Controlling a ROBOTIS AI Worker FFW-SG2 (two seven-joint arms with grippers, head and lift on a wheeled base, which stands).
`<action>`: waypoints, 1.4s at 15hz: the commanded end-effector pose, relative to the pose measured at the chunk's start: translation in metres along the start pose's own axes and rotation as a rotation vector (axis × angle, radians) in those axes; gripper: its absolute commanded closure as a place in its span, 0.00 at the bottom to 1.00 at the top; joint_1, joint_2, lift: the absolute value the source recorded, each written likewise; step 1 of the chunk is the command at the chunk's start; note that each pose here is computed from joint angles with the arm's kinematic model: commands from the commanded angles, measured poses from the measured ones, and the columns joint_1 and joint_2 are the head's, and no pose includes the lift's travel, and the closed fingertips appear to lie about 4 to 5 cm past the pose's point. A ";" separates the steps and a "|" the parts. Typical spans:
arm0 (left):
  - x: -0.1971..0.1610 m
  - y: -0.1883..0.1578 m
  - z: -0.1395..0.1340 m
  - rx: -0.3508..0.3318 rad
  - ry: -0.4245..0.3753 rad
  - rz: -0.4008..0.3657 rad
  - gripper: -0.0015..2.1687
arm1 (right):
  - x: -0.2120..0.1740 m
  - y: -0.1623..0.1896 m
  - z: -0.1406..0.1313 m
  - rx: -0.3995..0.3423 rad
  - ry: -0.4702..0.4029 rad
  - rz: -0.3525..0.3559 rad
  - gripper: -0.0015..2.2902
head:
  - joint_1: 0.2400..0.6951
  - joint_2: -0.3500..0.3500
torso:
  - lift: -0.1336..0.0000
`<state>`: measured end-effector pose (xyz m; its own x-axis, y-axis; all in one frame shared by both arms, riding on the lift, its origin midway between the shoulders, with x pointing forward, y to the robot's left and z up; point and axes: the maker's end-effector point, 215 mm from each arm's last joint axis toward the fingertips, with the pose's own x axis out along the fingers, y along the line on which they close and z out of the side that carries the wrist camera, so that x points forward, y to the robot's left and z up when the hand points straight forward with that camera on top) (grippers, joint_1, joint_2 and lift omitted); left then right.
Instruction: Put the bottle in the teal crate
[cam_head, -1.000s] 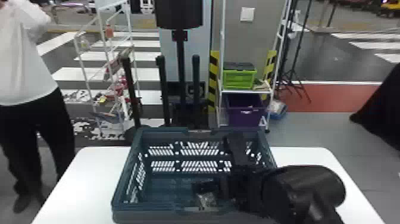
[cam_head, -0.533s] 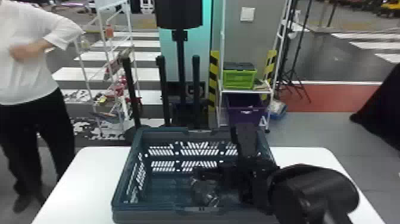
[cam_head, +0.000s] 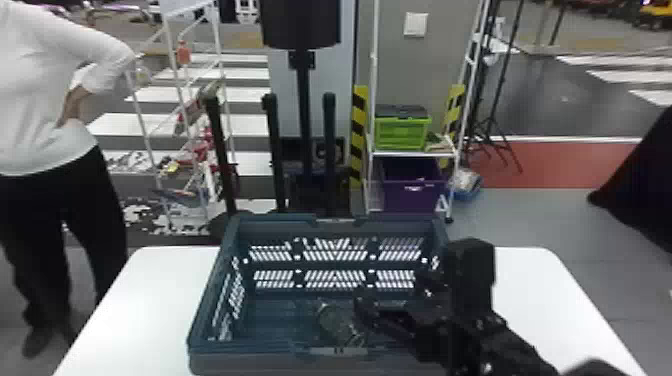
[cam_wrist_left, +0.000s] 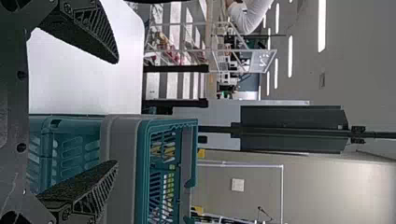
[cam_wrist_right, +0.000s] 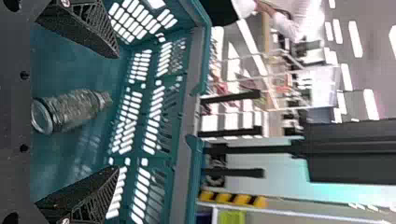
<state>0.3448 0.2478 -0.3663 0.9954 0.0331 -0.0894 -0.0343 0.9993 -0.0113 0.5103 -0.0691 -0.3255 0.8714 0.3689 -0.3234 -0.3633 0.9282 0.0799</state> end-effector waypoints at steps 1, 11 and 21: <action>0.006 0.000 0.003 0.005 -0.004 -0.005 0.05 | -0.039 -0.005 0.004 -0.017 -0.093 -0.038 0.02 | 0.57 0.50 | 1.00; 0.007 -0.014 0.003 -0.003 -0.009 -0.024 0.05 | -0.211 -0.055 -0.028 0.093 -0.498 -0.250 0.02 | 0.57 0.50 | 1.00; 0.001 -0.024 0.003 -0.011 -0.022 -0.017 0.05 | -0.221 -0.062 -0.088 0.095 -0.372 -0.296 0.02 | 0.57 0.50 | 1.00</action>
<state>0.3466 0.2254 -0.3644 0.9973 0.0163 -0.0713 -0.0178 0.9996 -0.0200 0.3104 -0.2133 -0.3374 0.9976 0.0612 0.0324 -0.0649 0.9893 0.1304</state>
